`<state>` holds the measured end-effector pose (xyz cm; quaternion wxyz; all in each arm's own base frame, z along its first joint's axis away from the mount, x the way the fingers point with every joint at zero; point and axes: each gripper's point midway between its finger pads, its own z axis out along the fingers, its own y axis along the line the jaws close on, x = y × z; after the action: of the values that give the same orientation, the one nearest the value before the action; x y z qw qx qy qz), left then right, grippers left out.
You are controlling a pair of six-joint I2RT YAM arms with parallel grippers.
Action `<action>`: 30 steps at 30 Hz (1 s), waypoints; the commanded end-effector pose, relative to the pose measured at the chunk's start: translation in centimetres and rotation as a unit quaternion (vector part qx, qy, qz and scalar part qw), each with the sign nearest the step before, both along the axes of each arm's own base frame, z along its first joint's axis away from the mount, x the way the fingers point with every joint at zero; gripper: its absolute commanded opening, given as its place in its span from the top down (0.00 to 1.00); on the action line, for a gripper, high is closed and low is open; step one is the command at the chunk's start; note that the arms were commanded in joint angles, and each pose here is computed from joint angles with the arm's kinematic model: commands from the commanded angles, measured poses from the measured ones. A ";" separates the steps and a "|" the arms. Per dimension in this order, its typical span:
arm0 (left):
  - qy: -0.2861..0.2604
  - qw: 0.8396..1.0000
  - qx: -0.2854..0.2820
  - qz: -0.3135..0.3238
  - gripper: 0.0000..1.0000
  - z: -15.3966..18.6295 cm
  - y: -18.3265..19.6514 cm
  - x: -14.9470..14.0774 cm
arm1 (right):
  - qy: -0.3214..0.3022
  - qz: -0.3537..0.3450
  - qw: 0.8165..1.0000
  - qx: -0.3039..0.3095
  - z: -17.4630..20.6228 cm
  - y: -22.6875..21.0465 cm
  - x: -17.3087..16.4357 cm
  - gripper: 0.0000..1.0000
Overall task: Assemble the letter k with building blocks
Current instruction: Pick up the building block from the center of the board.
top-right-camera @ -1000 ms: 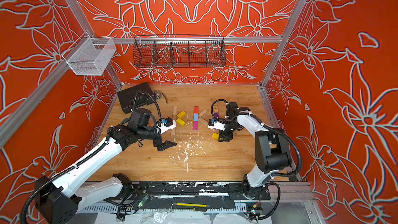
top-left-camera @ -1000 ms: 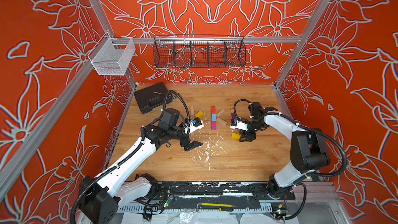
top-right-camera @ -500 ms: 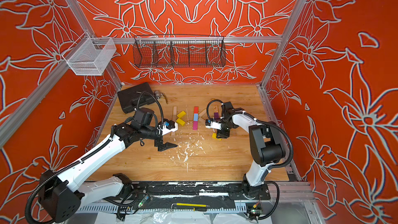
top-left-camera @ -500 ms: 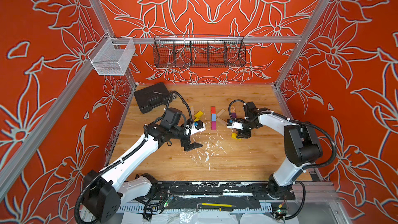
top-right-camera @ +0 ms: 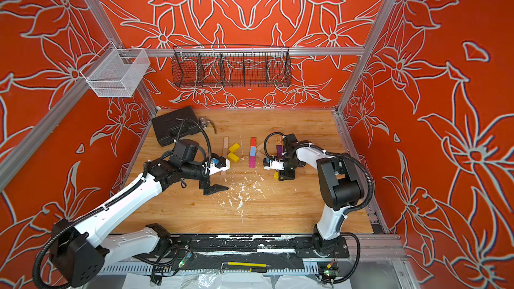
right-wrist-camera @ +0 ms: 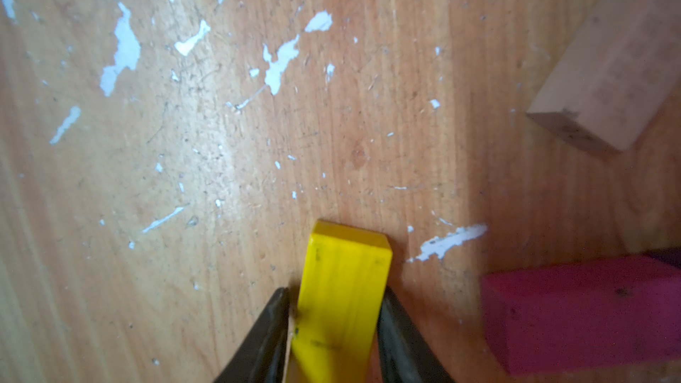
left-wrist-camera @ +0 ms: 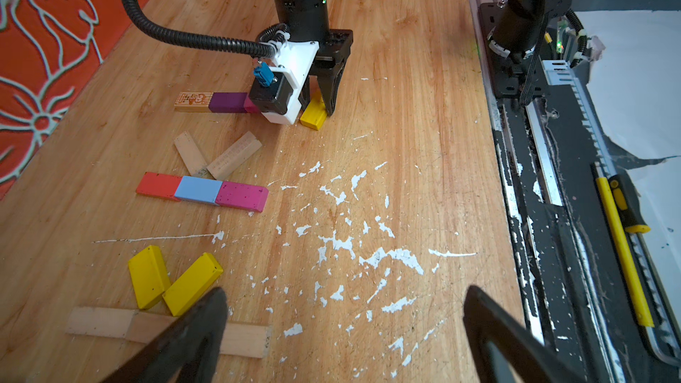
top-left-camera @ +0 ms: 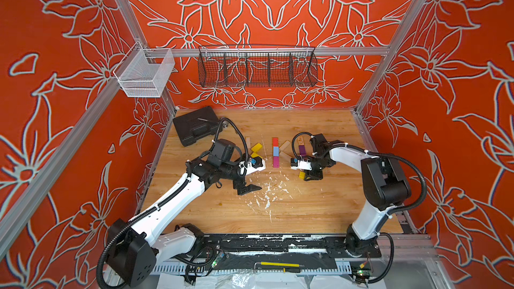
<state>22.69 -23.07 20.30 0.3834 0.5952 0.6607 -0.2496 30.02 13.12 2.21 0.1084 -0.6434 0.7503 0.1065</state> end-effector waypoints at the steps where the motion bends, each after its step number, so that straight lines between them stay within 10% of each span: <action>1: 0.001 1.000 0.005 -0.011 0.03 -0.4 0.1 -0.3 | 0.012 0.028 0.999 -0.017 -0.2 -0.3 -0.8 0.64; 14: -0.004 1.000 0.002 -0.016 0.03 -0.3 0.0 -0.3 | -0.078 0.110 0.990 -0.049 4.7 -1.6 0.1 0.73; 30: -0.006 1.000 0.000 -0.021 0.03 -0.4 -0.1 -0.3 | -0.164 0.163 0.961 -0.151 6.0 -8.9 11.2 0.73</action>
<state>22.68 -23.09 20.29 0.3853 0.6008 0.6553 -0.2473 39.86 4.87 9.23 0.1350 -0.7367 0.6583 -0.0757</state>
